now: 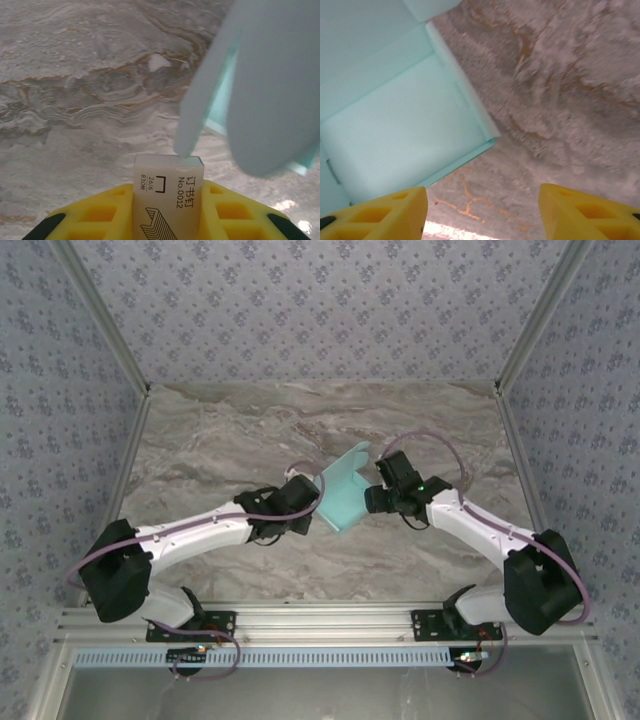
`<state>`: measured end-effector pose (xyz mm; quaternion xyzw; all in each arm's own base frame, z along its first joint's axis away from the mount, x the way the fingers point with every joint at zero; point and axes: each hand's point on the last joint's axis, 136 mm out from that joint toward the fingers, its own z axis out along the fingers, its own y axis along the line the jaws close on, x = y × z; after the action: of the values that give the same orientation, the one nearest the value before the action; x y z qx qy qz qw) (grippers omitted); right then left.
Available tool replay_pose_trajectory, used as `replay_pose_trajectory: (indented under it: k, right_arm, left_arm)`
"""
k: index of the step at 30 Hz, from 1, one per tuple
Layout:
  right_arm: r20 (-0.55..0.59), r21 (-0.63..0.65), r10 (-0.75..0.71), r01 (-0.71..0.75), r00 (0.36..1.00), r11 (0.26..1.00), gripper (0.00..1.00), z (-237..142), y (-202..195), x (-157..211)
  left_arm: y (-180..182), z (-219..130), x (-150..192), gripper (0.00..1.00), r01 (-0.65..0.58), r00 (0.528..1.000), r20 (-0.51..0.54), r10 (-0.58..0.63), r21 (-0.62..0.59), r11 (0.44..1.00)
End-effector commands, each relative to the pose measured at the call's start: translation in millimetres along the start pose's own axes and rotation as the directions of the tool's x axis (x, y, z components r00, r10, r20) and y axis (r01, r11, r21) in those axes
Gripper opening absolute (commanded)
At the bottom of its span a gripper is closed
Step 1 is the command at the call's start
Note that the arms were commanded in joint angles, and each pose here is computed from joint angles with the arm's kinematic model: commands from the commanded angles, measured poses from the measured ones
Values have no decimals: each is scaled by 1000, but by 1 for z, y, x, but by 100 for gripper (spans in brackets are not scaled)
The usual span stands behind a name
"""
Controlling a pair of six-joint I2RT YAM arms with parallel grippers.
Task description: Fold the paper box
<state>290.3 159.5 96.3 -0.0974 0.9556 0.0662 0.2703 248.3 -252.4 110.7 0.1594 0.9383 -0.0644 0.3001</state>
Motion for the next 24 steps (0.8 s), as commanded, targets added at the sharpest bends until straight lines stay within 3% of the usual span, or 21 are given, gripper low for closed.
replay_pose_trajectory:
  k: [1, 8, 15, 21, 24]
  right_arm:
    - [-71, -104, 6, -13, 997, 995, 61, -1, 20, 26]
    - [-120, -164, -31, 11, 992, 986, 56, 21, 60, 56]
    - [-62, -199, -42, 29, 997, 980, 45, 34, 98, 39]
    - [-35, -270, -54, 42, 998, 962, 43, 37, 127, 26]
    - [-20, -307, -46, 38, 999, 951, 43, 30, 133, 21]
  left_arm:
    - [14, -12, -4, 28, 26, 999, 19, -26, -8, 1000]
    - [31, -31, 3, 29, 55, 998, 35, -57, 52, 997]
    - [41, -55, 1, 29, 62, 994, 88, -71, 102, 993]
    - [2, -77, -3, 29, -14, 988, 146, -39, 346, 938]
    - [-14, -81, -5, 29, -62, 985, 170, -9, 408, 911]
